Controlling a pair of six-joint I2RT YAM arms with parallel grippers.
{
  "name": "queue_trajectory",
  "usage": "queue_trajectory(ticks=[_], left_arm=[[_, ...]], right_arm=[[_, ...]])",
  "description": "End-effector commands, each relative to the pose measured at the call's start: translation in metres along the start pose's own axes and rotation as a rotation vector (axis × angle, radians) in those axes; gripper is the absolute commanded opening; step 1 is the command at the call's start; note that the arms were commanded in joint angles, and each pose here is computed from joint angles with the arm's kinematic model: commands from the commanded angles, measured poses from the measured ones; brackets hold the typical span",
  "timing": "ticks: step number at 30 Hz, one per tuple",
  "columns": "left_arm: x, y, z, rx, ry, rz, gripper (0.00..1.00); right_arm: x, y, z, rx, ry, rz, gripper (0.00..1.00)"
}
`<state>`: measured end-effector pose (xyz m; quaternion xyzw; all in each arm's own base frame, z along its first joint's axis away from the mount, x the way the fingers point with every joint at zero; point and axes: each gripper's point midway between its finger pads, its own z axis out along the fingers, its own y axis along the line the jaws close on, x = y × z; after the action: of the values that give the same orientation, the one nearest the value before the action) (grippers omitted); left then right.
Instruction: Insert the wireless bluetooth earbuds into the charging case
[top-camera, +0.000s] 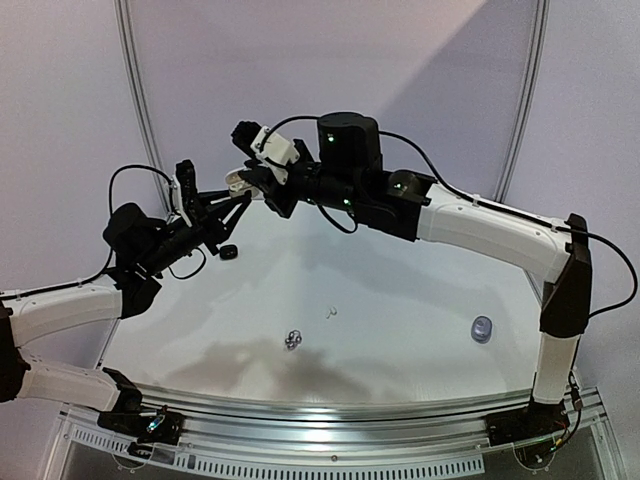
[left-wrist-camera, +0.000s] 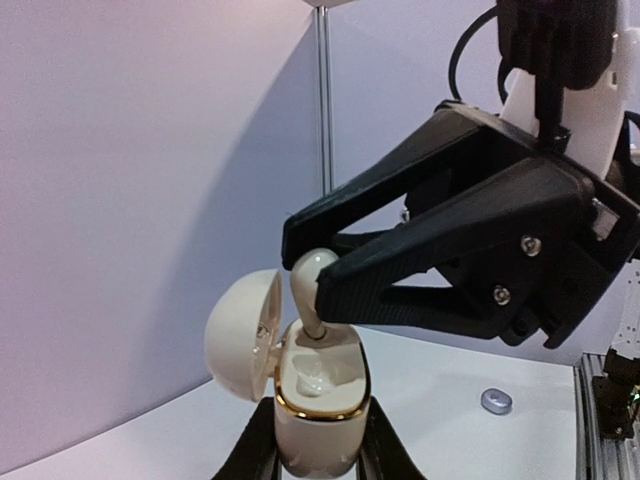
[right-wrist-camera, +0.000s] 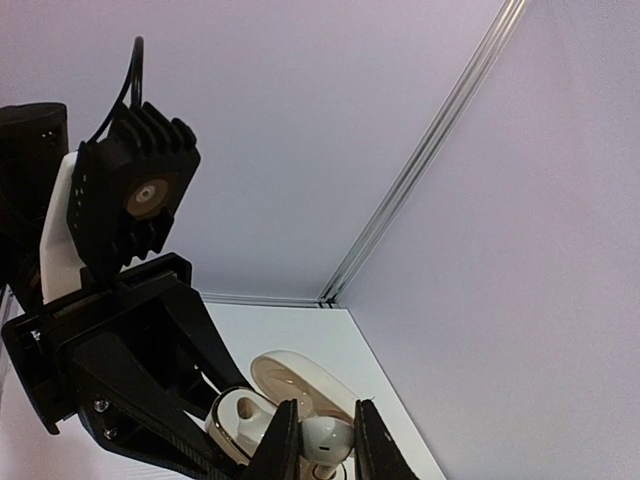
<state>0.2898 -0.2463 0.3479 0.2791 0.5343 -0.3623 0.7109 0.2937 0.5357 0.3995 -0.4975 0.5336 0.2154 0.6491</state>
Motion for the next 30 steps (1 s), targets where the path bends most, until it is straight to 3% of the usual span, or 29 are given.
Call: queue_trajectory(ticks=[1,17,25,30], left_arm=[[-0.05,-0.006,-0.003,0.007,-0.152,0.094,0.0],[-0.056,-0.007,-0.005,0.01,-0.177,0.062,0.0],[-0.059,-0.004,-0.005,-0.005,-0.186,0.057,0.0],[-0.059,-0.004,-0.005,-0.008,-0.185,0.06,0.0]], right_arm=[[0.034,0.009,-0.002,0.028,0.156,-0.098,0.0],[0.039,0.025,0.015,0.026,0.084,0.069,0.0],[0.06,0.033,0.016,0.015,0.141,0.084,0.0],[0.062,0.033,0.015,0.015,0.153,0.077,0.09]])
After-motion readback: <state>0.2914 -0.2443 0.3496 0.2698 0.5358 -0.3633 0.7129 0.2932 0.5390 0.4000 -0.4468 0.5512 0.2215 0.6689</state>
